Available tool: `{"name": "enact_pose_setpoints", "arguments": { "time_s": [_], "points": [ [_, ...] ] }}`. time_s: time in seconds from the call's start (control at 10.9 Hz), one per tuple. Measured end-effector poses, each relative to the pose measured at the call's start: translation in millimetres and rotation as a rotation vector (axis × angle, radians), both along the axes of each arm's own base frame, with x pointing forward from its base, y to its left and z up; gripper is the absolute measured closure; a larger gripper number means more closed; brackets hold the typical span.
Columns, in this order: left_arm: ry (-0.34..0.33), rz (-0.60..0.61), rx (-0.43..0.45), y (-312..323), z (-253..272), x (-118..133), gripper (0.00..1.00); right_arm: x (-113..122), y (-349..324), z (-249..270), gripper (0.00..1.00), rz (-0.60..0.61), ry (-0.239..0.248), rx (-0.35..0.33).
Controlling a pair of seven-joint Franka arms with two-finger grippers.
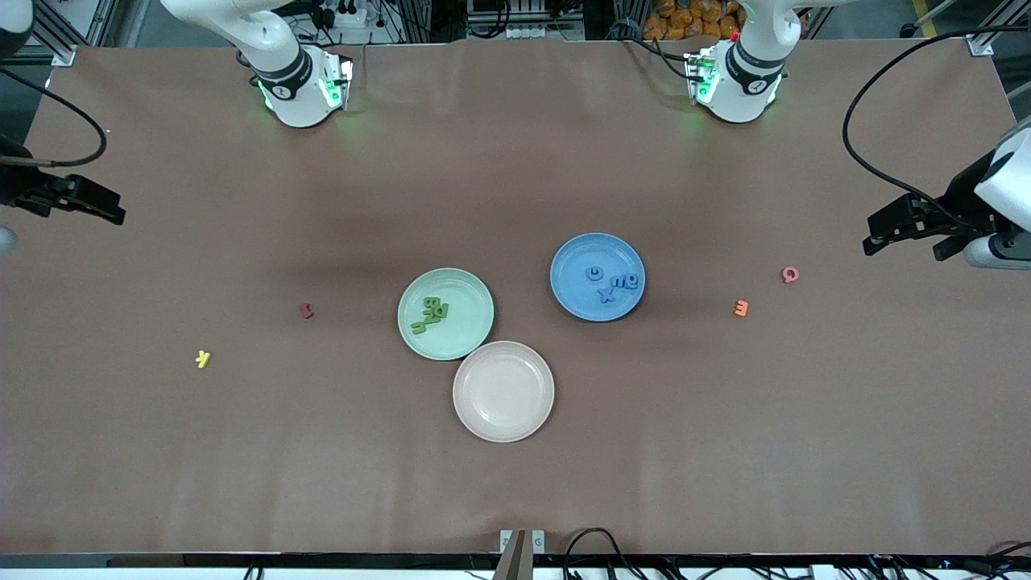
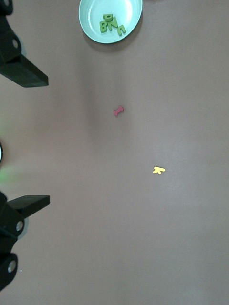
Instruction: Sort letters by color into matching plates
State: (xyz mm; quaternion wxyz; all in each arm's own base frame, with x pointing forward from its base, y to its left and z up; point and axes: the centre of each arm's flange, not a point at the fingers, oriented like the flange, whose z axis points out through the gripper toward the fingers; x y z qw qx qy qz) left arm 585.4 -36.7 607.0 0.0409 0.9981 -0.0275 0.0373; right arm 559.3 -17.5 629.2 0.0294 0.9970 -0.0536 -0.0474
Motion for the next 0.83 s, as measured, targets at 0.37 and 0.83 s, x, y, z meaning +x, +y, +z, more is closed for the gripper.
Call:
{"name": "enact_pose_setpoints", "arguments": {
  "time_s": [0.37, 0.83],
  "points": [
    [0.005, 0.001, -0.004, -1.0, -2.4, 0.6, 0.00, -3.7, -12.5, 2.1, 0.00, -0.020, -0.016, 0.005],
    [0.011, 0.003, -0.004, -0.2, -6.5, 2.5, 0.00, 0.0, -12.8, -6.1, 0.00, -0.019, -0.031, 0.004]
  ]
}}
